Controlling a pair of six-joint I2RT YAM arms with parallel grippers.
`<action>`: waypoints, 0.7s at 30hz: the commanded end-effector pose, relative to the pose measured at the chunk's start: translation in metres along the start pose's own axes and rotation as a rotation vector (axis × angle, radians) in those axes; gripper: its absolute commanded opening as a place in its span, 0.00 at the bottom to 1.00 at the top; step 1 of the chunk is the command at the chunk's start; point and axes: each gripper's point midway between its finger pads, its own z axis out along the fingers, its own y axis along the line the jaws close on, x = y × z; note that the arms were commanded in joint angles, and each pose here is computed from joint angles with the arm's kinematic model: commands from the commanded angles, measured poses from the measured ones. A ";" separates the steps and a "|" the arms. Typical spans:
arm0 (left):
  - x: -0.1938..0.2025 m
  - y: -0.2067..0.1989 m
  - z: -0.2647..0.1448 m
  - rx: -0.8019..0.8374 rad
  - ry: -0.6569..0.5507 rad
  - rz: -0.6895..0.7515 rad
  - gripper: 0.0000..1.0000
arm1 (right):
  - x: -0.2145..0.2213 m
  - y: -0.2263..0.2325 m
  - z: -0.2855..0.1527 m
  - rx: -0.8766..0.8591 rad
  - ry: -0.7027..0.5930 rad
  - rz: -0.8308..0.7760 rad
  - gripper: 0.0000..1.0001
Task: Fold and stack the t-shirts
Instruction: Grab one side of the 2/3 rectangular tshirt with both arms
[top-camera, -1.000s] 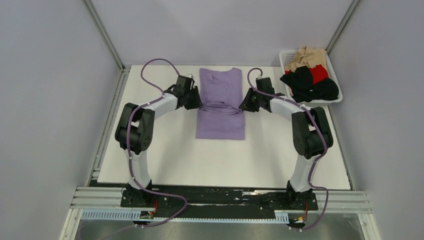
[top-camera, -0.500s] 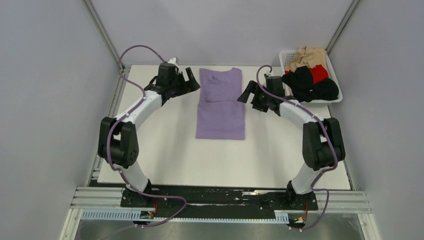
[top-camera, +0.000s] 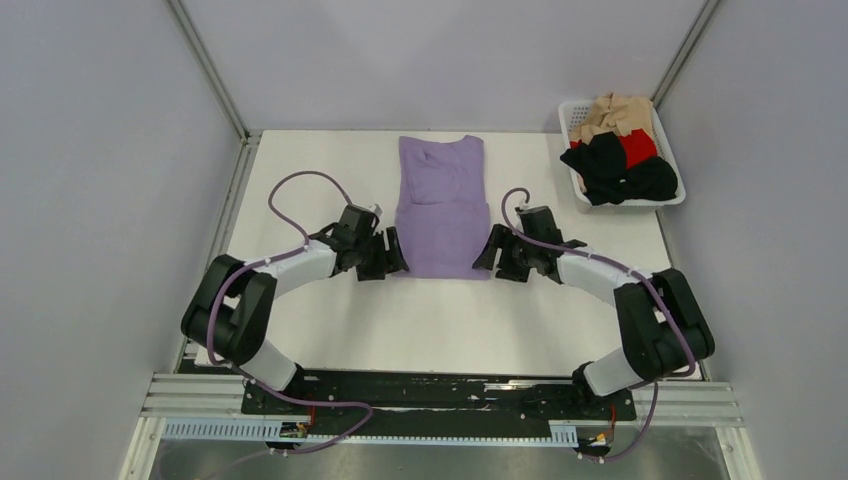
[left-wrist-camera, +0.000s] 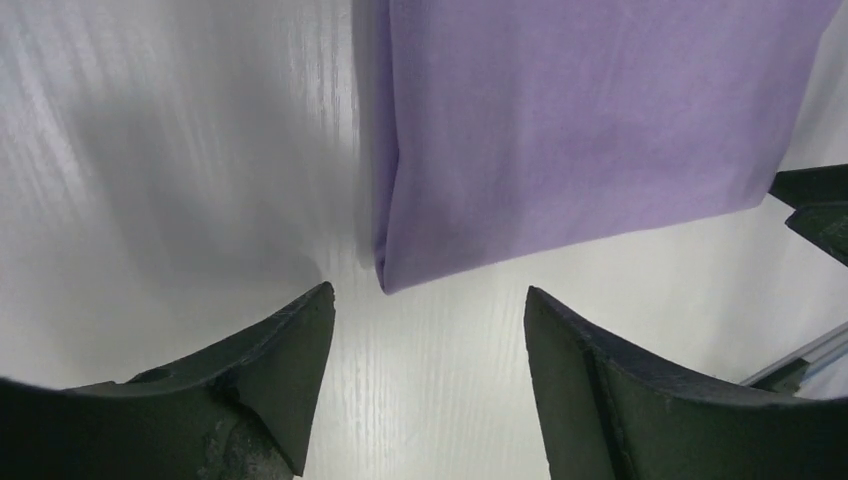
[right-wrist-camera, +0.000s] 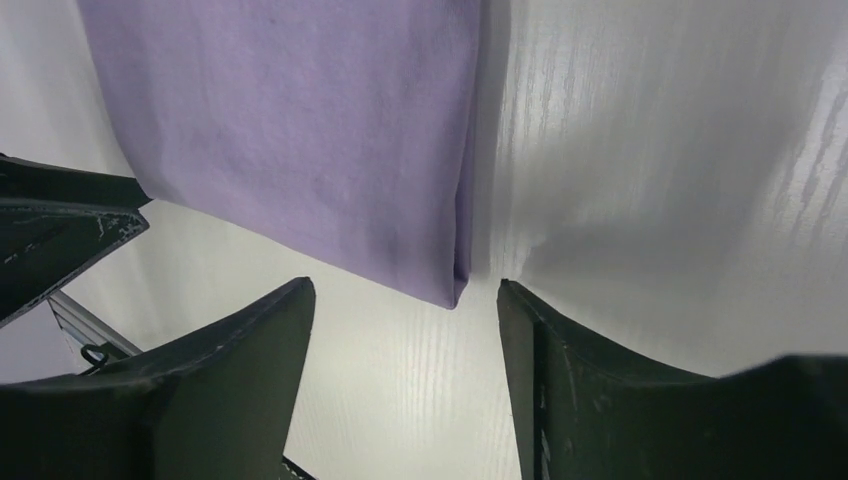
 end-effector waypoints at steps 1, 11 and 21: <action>-0.006 -0.010 0.018 0.029 -0.004 -0.016 0.72 | -0.004 0.005 0.012 -0.003 -0.013 0.001 0.62; 0.014 0.006 0.037 -0.033 0.070 -0.016 0.37 | 0.010 -0.011 0.035 0.073 0.039 0.013 0.32; 0.039 0.009 0.018 -0.037 0.111 -0.005 0.00 | 0.040 0.001 0.013 0.030 0.105 -0.029 0.00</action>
